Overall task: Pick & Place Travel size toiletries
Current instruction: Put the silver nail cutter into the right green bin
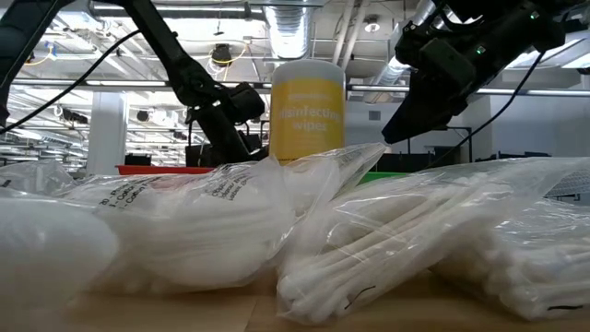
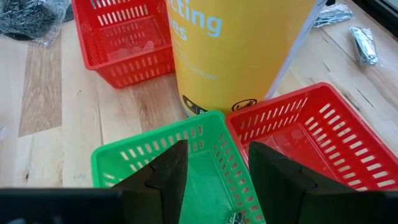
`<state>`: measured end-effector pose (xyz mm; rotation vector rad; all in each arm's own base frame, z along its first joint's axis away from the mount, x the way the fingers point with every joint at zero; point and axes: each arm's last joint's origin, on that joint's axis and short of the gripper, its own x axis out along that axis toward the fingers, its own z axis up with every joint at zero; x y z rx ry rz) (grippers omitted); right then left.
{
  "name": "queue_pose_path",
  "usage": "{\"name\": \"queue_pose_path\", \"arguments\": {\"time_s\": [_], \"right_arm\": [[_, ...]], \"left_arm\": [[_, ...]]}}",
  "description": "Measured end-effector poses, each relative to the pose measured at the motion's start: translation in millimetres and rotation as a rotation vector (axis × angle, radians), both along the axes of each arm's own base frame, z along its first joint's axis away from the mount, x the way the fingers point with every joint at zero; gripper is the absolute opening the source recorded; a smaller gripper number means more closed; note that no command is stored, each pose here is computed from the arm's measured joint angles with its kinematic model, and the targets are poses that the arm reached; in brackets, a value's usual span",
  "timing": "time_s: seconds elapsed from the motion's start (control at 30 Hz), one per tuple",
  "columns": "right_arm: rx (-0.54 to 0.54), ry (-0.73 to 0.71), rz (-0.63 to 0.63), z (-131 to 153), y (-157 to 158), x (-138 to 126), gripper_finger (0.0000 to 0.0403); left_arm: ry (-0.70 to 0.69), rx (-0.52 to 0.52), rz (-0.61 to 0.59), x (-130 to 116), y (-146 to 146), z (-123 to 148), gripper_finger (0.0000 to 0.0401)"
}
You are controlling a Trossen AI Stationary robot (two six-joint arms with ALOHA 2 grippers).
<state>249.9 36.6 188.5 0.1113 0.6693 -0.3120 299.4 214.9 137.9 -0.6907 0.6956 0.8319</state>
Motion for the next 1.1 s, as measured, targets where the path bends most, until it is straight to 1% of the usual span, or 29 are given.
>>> {"name": "queue_pose_path", "arguments": {"time_s": [0.17,0.33,0.73,0.93,1.1], "right_arm": [[0.000,0.000,0.000,0.0,0.0,0.0,0.0159],[0.000,0.000,0.000,0.0,0.0,0.0,0.0159],[0.000,0.000,0.000,0.0,0.0,0.0,0.0159],[0.000,0.000,0.000,0.0,0.0,0.0,0.0159],[0.001,0.000,0.000,0.0,0.0,0.0,0.0159]], "left_arm": [[0.001,0.025,-0.005,6.9,-5.2,3.5,0.0127],[0.015,0.030,0.006,6.3,-5.1,3.2,0.0127],[0.018,0.016,0.017,5.6,-5.6,2.5,0.0127],[0.030,0.010,0.009,7.9,-10.5,1.1,0.0127],[0.046,-0.005,0.021,8.5,-9.9,-7.3,0.0127]]}}
